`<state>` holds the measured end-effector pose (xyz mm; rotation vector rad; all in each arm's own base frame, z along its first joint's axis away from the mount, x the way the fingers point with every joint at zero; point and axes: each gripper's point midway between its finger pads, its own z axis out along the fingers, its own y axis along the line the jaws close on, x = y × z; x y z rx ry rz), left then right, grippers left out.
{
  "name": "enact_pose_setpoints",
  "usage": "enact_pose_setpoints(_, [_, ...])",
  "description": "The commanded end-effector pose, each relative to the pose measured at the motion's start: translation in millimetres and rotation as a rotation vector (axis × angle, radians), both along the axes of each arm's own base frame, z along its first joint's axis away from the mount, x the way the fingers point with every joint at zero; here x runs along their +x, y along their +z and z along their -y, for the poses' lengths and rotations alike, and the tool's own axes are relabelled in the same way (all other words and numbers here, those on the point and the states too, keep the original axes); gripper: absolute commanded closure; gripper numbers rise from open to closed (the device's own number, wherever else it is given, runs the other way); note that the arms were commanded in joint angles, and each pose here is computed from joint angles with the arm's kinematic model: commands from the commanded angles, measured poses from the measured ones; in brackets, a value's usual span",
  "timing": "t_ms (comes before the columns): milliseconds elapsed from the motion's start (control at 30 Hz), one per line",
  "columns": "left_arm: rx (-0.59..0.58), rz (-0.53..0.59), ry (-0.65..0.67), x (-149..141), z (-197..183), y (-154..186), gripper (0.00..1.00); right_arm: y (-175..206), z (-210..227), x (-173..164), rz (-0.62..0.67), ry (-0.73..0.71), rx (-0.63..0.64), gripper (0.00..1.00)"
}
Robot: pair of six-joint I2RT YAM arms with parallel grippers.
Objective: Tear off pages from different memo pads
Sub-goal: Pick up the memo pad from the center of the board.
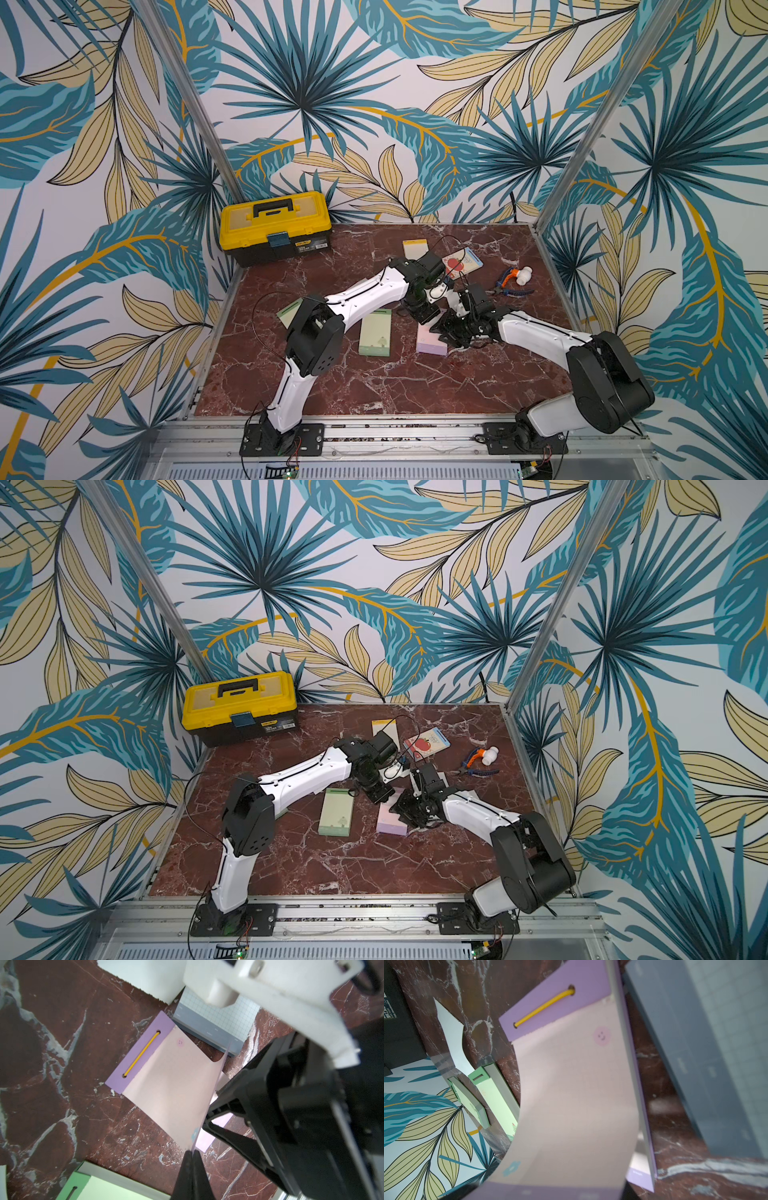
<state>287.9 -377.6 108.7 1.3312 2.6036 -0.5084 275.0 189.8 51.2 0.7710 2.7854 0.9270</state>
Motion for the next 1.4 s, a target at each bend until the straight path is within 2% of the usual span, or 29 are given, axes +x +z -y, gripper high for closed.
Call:
enact_pose_setpoints(0, [-0.029, 0.008, 0.015, 1.2, 3.5, 11.3, 1.0, 4.3, 6.6, -7.7, 0.012, 0.003, 0.009, 0.55])
enact_pose_setpoints(300, [-0.134, 0.114, 0.12, 20.2, 8.5, 68.3, 1.0, 36.2, 19.5, -30.5, 0.161, 0.218, -0.004, 0.42])
enact_pose_setpoints(567, [-0.21, 0.149, 0.141, 24.0, 13.3, 106.1, 1.0, 44.2, 25.5, -41.2, 0.259, 0.335, 0.059, 0.36])
enact_pose_setpoints(733, [-0.265, 0.194, 0.144, 23.8, 12.4, 132.6, 1.0, 56.0, 31.2, -37.5, 0.423, 0.383, 0.076, 0.34])
enact_pose_setpoints(900, [-0.324, 0.219, 0.106, 15.9, 12.2, 158.5, 1.0, 72.6, 39.3, -30.1, 0.537, 0.39, 0.083, 0.36])
enact_pose_setpoints(1167, [-0.34, 0.232, 0.071, 9.2, 9.2, 172.0, 1.0, 103.1, 40.1, -22.0, 0.596, 0.404, 0.064, 0.36])
enact_pose_setpoints(1233, [-0.343, 0.233, 0.059, 7.3, 9.1, 174.5, 1.0, 119.0, 41.4, -22.9, 0.647, 0.436, 0.035, 0.37])
enact_pose_setpoints(1367, [-0.344, 0.252, 0.019, 3.8, 7.8, 179.0, 1.0, 150.3, 52.8, -26.8, 0.831, 0.533, -0.125, 0.44])
